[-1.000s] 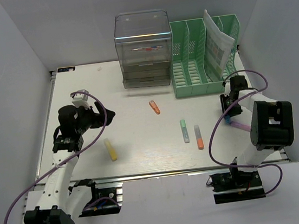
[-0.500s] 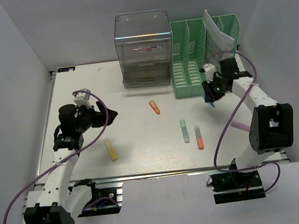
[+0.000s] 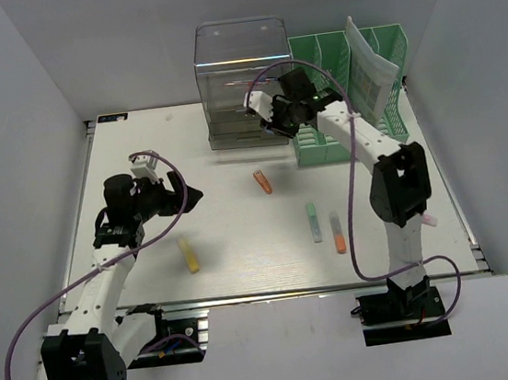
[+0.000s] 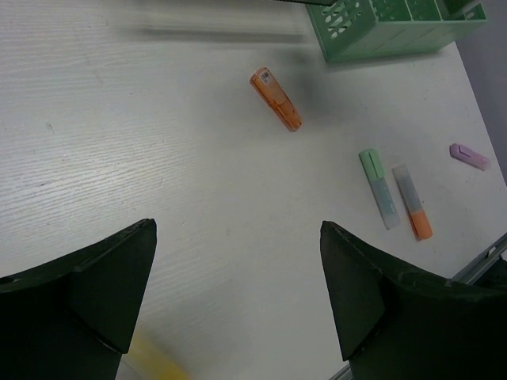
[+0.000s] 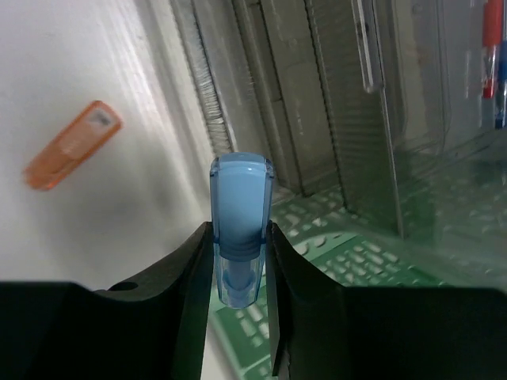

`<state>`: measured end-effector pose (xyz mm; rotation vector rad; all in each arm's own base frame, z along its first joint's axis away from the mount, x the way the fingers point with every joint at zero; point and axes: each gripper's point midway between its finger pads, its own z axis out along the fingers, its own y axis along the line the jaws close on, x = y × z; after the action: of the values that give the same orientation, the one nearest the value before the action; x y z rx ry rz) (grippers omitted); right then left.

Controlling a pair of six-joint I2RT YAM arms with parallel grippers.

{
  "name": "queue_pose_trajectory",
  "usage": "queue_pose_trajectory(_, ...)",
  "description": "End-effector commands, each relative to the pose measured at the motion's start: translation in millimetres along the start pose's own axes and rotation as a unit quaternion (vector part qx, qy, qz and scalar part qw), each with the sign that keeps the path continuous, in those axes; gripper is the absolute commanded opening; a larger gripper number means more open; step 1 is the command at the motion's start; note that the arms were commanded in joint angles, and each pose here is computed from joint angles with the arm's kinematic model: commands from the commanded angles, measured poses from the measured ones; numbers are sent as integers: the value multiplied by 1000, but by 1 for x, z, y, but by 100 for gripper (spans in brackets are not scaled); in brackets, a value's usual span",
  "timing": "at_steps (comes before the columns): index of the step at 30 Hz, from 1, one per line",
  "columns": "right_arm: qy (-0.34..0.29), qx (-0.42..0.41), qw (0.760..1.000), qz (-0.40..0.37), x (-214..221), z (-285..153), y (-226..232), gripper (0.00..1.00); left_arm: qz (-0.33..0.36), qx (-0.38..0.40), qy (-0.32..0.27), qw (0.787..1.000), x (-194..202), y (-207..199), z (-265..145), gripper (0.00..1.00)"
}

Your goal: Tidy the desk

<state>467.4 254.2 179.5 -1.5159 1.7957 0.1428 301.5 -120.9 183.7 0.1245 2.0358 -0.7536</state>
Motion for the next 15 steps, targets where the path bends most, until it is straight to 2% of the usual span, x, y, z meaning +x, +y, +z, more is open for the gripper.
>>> queue_pose_trajectory(1, 13, 82, 992, -91, -12, -1, -50, 0, 14, 7, -2, 1000, -1, -2, 1, 94)
queue_pose_trajectory(5, -5, 115, 983, -142, -25, 4, -67, 0, 11, 2, 3, 1000, 2, 2, 4, 94)
queue_pose_trajectory(12, -12, 108, 975, -192, -28, 27, -72, 0, 9, -2, 11, 1000, 6, 6, 6, 94)
queue_pose_trajectory(15, -11, 100, 975, -200, -25, 37, -68, 5, 8, -4, 10, 1000, 5, 6, 6, 94)
